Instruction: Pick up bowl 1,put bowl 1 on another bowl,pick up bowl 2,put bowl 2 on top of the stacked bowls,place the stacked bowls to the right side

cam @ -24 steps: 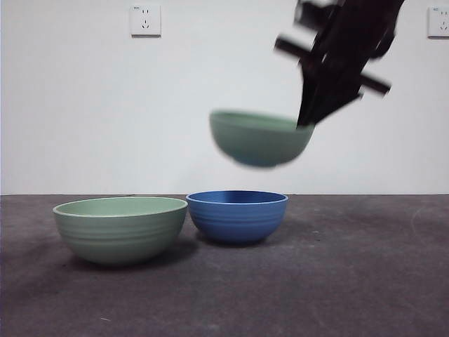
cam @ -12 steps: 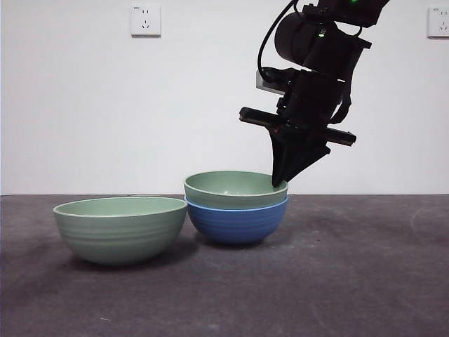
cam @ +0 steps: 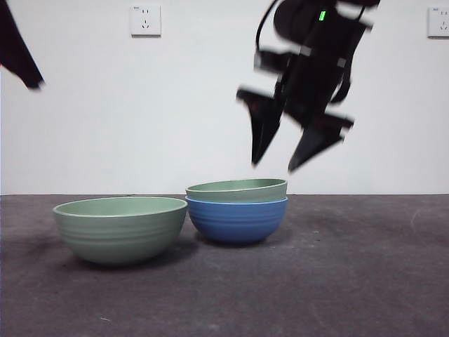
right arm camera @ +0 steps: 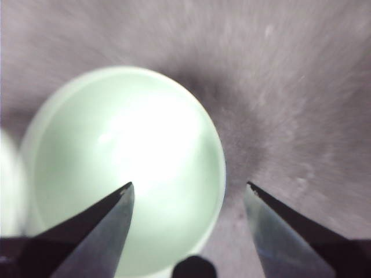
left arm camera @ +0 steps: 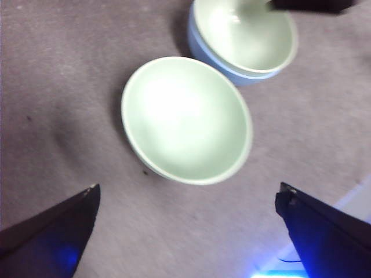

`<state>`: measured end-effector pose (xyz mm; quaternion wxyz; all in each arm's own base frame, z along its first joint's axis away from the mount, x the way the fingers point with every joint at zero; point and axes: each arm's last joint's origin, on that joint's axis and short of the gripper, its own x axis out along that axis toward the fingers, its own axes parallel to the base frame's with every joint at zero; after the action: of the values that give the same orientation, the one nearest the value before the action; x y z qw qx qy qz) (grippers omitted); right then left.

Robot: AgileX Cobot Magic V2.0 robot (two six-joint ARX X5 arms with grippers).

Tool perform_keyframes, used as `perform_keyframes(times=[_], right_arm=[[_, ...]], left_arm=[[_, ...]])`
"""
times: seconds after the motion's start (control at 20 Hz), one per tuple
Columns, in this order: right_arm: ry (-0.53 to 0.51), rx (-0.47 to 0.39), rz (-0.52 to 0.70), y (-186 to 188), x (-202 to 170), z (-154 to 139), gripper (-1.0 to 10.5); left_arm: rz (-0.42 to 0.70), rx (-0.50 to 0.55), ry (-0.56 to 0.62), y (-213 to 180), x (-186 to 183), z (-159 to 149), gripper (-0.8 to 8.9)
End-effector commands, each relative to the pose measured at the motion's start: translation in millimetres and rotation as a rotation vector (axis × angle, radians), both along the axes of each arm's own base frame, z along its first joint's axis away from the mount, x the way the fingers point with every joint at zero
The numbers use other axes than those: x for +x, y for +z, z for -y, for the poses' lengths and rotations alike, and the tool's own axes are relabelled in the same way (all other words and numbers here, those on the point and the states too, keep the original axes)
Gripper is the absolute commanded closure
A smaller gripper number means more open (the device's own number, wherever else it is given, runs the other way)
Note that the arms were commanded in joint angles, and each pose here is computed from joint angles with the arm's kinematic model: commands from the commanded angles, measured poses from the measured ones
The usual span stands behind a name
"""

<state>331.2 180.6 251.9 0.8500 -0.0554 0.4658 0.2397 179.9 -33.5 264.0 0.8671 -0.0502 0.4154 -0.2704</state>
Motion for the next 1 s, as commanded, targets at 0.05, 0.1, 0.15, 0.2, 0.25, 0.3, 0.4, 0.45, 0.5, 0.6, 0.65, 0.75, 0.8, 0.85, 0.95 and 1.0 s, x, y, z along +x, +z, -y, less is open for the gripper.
perform_keyframes(times=[0.05, 0.1, 0.15, 0.2, 0.25, 0.3, 0.4, 0.45, 0.5, 0.6, 0.65, 0.75, 0.8, 0.85, 0.95, 1.0], right_arm=[[0.001, 0.037, 0.075, 42, -21, 11, 6.3], [0.0, 0.045, 0.091, 57, -32, 17, 6.3], [-0.001, 0.054, 0.108, 72, -45, 24, 6.3], [-0.001, 0.067, 0.132, 88, -59, 32, 6.3], [-0.001, 0.08, 0.156, 101, -72, 38, 6.3], [-0.001, 0.097, 0.188, 114, -85, 45, 6.3], [-0.001, 0.134, 0.254, 137, -111, 59, 6.3], [-0.002, 0.151, 0.286, 147, -124, 66, 6.3], [-0.006, 0.164, 0.301, 154, -135, 72, 6.3], [-0.007, 0.173, 0.317, 163, -155, 83, 6.3], [-0.006, 0.174, 0.318, 166, -164, 88, 6.3], [-0.007, 0.173, 0.316, 169, -177, 95, 6.3], [-0.006, 0.171, 0.314, 170, -182, 97, 6.3], [-0.007, 0.169, 0.309, 170, -186, 100, 6.3], [-0.006, 0.167, 0.306, 170, -189, 101, 6.3], [-0.006, 0.165, 0.302, 170, -191, 102, 6.3]], left_arm=[[-0.027, 0.04, 0.034, -13, 21, 7, 2.03], [-0.035, 0.056, 0.042, -20, 30, 11, 2.03], [-0.042, 0.071, 0.055, -27, 39, 15, 2.03], [-0.049, 0.089, 0.081, -35, 49, 19, 2.03], [-0.052, 0.108, 0.101, -41, 56, 22, 2.03], [-0.056, 0.136, 0.126, -48, 63, 26, 2.03], [-0.085, 0.198, 0.154, -60, 75, 31, 2.03], [-0.099, 0.222, 0.16, -65, 81, 34, 2.05], [-0.107, 0.236, 0.163, -68, 85, 36, 2.22], [-0.114, 0.238, 0.175, -72, 90, 39, 2.23], [-0.113, 0.235, 0.181, -73, 90, 40, 2.64], [-0.11, 0.234, 0.171, -72, 90, 43, 5.29], [-0.116, 0.232, 0.165, -73, 89, 43, 6.42], [-0.118, 0.233, 0.162, -73, 89, 44, 7.24], [-0.126, 0.214, 0.147, -73, 88, 45, 8.18], [-0.131, 0.201, 0.143, -73, 88, 45, 8.22]])
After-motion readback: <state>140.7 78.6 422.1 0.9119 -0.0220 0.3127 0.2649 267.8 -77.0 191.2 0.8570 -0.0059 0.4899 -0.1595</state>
